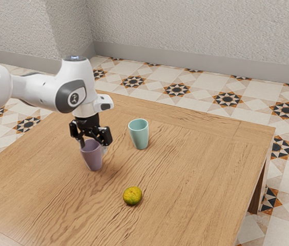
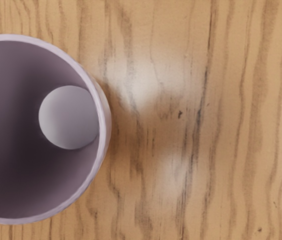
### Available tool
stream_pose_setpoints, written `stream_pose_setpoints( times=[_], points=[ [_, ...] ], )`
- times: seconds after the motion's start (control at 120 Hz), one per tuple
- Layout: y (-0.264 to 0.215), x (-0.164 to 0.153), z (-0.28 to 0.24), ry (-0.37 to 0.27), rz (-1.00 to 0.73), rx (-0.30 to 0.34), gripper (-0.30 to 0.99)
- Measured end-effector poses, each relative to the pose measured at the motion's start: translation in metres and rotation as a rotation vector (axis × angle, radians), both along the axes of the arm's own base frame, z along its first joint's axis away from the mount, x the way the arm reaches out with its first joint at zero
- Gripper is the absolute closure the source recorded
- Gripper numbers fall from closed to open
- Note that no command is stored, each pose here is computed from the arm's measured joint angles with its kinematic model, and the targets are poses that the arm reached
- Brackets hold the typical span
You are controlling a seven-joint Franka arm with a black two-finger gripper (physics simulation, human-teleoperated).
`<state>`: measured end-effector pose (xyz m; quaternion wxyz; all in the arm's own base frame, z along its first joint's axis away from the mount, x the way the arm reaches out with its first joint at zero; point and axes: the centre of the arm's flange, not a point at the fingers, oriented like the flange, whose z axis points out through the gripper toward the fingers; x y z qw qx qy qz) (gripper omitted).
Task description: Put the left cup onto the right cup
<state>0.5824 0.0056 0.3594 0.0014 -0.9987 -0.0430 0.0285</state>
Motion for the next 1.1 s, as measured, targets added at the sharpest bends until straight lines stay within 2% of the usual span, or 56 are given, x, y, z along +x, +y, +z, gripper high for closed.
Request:
stream_pose_setpoints(
  times=[0.283,0.808,0.842,0.992,1.1],
  points=[
    [0.012,0.029,-0.017,-0.034,0.028,0.004,0.0],
    [0.015,0.037,-0.057,-0.02,0.037,0.007,0.0],
    [0.015,0.037,-0.057,-0.023,0.037,0.007,0.05],
    [0.017,0.037,-0.053,-0.031,0.037,0.011,0.44],
    [0.018,0.037,-0.049,-0.036,0.035,0.015,0.6]
  ],
)
